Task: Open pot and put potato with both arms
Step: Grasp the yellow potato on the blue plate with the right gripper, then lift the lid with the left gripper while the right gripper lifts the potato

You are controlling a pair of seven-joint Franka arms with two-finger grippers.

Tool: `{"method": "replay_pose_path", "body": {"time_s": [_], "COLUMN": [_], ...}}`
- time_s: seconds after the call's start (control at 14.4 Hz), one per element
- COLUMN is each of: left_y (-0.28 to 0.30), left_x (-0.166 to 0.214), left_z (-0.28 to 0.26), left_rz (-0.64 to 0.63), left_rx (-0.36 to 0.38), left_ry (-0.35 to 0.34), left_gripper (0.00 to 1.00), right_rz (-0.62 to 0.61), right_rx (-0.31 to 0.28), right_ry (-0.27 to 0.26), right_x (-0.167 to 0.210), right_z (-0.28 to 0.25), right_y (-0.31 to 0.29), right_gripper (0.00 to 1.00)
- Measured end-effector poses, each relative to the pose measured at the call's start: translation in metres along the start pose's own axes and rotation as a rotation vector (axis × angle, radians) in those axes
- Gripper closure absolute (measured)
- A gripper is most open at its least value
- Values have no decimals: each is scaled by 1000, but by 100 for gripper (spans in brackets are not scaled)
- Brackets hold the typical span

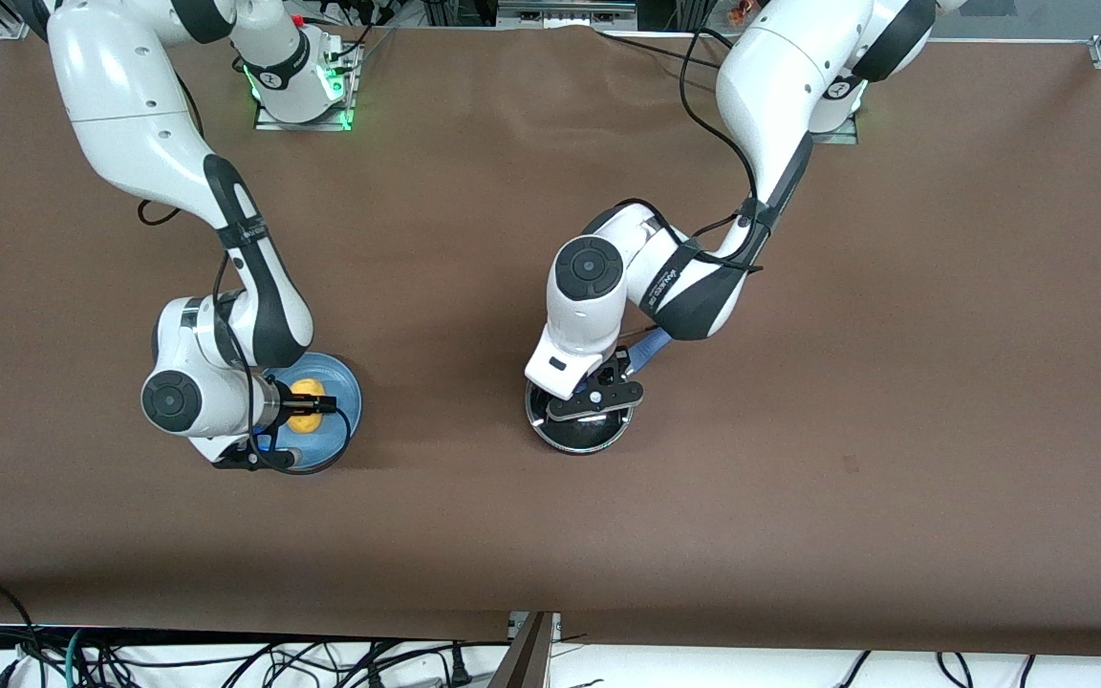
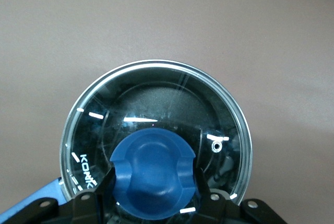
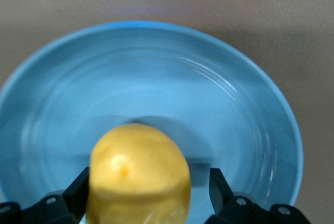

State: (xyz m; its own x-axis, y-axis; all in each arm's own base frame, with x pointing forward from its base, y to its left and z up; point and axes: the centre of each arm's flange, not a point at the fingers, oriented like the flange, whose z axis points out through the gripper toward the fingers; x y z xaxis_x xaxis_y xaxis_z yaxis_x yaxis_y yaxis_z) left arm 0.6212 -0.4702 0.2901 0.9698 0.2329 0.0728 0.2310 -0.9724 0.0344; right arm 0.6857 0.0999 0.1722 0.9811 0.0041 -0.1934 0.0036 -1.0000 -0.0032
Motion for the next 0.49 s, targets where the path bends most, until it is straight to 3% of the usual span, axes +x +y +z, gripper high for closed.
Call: {"method": "replay_pose_path", "body": {"time_s": [0.21, 0.49], "left_y": [-7, -48], "left_x": [10, 53], "left_z": [-24, -71], "left_rz": [14, 70], "left_rx": [15, 10], "left_ry": [0, 19], "left_gripper": [40, 40], "right_rz": [13, 57], "right_rx": [19, 69], "right_ry": [8, -40], "right_x": [2, 2], "right_z": [-7, -19], "right_y": [-2, -8], "right_gripper": [33, 36]}}
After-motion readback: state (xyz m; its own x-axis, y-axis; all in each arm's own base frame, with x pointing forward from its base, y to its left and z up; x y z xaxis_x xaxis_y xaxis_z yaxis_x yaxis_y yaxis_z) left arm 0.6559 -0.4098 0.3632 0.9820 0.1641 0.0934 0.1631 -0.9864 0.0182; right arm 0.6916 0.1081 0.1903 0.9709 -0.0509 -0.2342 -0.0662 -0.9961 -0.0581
